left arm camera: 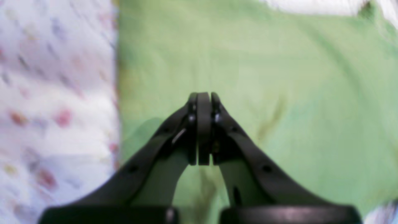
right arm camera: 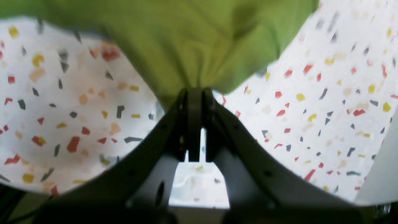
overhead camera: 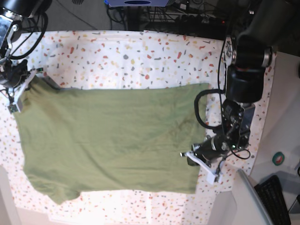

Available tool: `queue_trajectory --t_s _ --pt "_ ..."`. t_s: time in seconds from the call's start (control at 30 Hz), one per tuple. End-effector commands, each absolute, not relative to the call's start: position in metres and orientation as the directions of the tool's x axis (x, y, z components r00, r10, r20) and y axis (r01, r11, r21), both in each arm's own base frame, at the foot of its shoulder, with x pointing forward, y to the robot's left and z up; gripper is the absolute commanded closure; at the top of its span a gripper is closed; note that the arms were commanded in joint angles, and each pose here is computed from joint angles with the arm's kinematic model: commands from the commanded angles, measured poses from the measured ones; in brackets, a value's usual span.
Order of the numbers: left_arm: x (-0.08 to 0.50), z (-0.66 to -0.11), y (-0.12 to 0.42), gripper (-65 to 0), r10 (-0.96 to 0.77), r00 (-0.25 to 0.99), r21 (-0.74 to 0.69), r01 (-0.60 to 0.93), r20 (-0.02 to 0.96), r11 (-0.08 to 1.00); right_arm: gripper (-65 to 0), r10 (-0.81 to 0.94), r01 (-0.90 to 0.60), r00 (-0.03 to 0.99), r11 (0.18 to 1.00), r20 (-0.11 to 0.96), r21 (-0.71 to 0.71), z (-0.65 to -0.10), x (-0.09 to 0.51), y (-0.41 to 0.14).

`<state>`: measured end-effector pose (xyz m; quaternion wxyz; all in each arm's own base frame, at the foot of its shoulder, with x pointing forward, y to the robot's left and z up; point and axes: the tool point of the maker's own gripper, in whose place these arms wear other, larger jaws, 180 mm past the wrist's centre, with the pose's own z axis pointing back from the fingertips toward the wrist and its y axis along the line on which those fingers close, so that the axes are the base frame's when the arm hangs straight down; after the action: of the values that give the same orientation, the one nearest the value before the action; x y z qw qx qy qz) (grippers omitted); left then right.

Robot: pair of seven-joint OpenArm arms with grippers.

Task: Layout the t-shirt on the table in an organized manner, then fold the t-shirt properly
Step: 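Release the left gripper and move it along the shirt edge, then grasp the shirt edge with the left gripper and pull it outward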

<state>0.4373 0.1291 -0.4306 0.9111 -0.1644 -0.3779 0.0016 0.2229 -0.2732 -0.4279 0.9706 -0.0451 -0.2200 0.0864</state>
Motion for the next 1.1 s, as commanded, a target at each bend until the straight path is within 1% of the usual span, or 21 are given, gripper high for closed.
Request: queue_trajectory --t_s 0.0,0.13,0.27,0.4,0.6,0.77,0.9,0.97,1.0,1.07 --pt "0.444 -0.421 0.119 0.0 0.103 0.696 -0.291 0.157 0.711 0.944 0.0 0.201 -0.148 0.869 0.978 0.452 -0.15 -0.417 0.232 -0.279" --pt "0.43 -0.445 0.122 0.0 0.04 0.717 -0.227 0.166 0.696 0.96 0.0 0.201 -0.148 0.868 0.978 0.453 -0.15 -0.416 0.233 -0.279" --pt "0.419 -0.47 0.136 0.0 0.058 0.725 -0.217 0.128 0.687 0.968 0.0 0.201 -0.149 0.87 0.978 0.451 -0.15 -0.417 0.232 -0.279" --pt "0.424 -0.48 0.154 0.0 0.086 0.72 -0.208 0.083 0.688 0.975 0.0 0.2 -0.147 0.871 0.978 0.449 -0.15 -0.417 0.231 -0.279" --pt "0.453 -0.464 0.169 0.0 0.139 0.646 -0.211 0.036 0.751 0.977 0.0 0.195 -0.146 0.872 0.979 0.449 -0.142 -0.419 0.23 -0.277" --pt "0.485 -0.433 0.172 0.0 0.152 0.574 -0.211 0.037 0.804 0.977 0.0 0.192 -0.144 0.872 0.98 0.45 -0.14 -0.419 0.232 -0.277" --pt "0.501 -0.413 0.177 0.0 0.158 0.538 -0.21 0.037 0.828 0.977 0.0 0.193 -0.144 0.871 0.979 0.451 -0.141 -0.419 0.232 -0.277" --pt "0.5 -0.414 0.172 0.0 0.148 0.569 -0.213 0.049 0.809 0.976 0.0 0.193 -0.144 0.871 0.98 0.451 -0.141 -0.419 0.233 -0.277" --pt "0.496 -0.415 0.168 0.0 0.134 0.604 -0.214 0.062 0.786 0.975 0.0 0.193 -0.144 0.871 0.979 0.451 -0.142 -0.419 0.233 -0.278" --pt "0.472 -0.427 0.154 0.0 0.095 0.679 -0.221 0.101 0.728 0.97 0.0 0.194 -0.144 0.871 0.979 0.451 -0.144 -0.418 0.233 -0.278"
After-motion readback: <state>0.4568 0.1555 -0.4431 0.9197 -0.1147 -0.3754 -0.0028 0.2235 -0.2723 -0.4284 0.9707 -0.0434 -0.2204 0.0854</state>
